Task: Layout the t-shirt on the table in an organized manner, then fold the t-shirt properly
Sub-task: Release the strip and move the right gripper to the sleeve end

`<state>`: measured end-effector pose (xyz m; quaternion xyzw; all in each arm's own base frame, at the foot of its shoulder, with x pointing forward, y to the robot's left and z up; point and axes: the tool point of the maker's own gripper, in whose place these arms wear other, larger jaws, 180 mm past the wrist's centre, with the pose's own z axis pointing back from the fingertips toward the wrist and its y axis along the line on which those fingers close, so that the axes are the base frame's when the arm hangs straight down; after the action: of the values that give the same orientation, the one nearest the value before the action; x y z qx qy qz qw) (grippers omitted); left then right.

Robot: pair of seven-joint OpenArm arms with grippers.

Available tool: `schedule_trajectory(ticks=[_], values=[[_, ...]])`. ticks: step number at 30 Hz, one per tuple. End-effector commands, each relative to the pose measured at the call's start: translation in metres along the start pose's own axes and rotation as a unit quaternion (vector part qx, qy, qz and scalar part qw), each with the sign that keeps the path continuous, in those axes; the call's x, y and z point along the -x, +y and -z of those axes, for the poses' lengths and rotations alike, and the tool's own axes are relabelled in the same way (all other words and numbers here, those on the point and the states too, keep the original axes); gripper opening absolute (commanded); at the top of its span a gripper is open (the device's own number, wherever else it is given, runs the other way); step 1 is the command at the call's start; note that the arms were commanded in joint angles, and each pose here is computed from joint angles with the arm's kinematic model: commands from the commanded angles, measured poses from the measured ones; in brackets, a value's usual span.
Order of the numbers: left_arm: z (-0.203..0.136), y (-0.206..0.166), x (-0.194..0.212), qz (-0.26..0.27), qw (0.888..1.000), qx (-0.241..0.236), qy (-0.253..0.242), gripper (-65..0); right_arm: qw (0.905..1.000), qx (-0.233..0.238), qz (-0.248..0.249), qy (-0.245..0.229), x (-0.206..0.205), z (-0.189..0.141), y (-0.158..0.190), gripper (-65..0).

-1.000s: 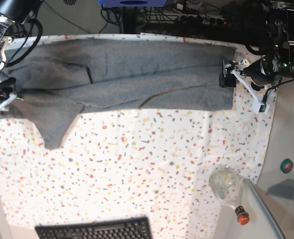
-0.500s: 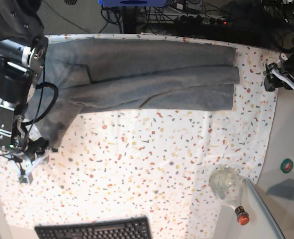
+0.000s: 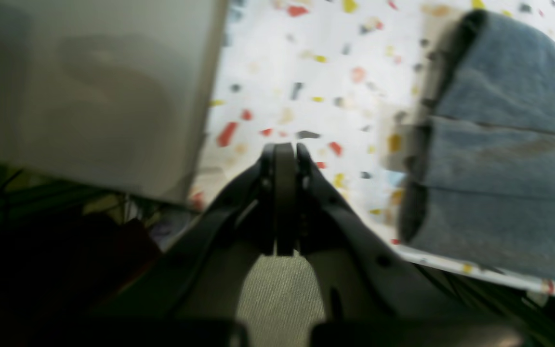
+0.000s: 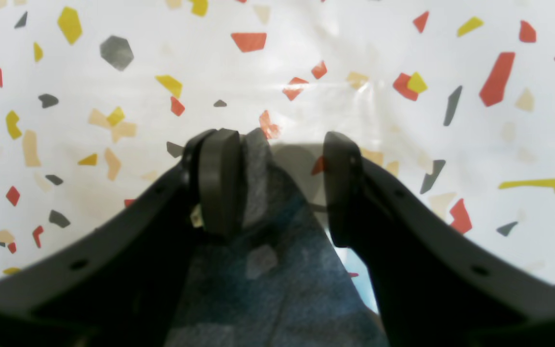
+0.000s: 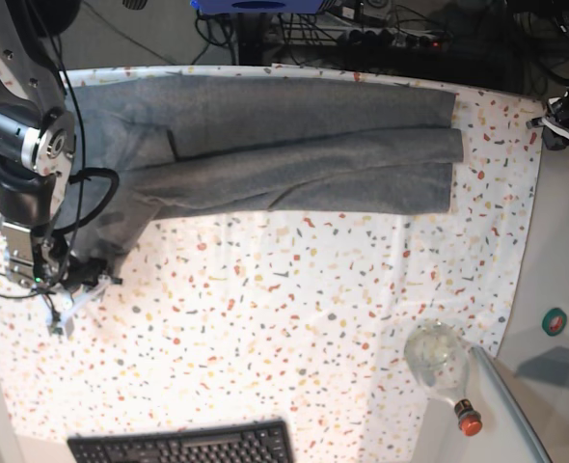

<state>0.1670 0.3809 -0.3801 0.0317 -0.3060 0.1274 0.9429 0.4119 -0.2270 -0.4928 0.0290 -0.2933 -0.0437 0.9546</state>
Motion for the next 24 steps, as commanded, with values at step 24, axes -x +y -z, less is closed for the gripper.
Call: schedule_trajectory(ticks=[24], values=[[-0.004,0.004,-0.031,0.034,0.999,-0.002,-0.028,-65.0,0.9851,0.118,-0.050,-0.115,0.008,-0.168,0.006,-65.0]])
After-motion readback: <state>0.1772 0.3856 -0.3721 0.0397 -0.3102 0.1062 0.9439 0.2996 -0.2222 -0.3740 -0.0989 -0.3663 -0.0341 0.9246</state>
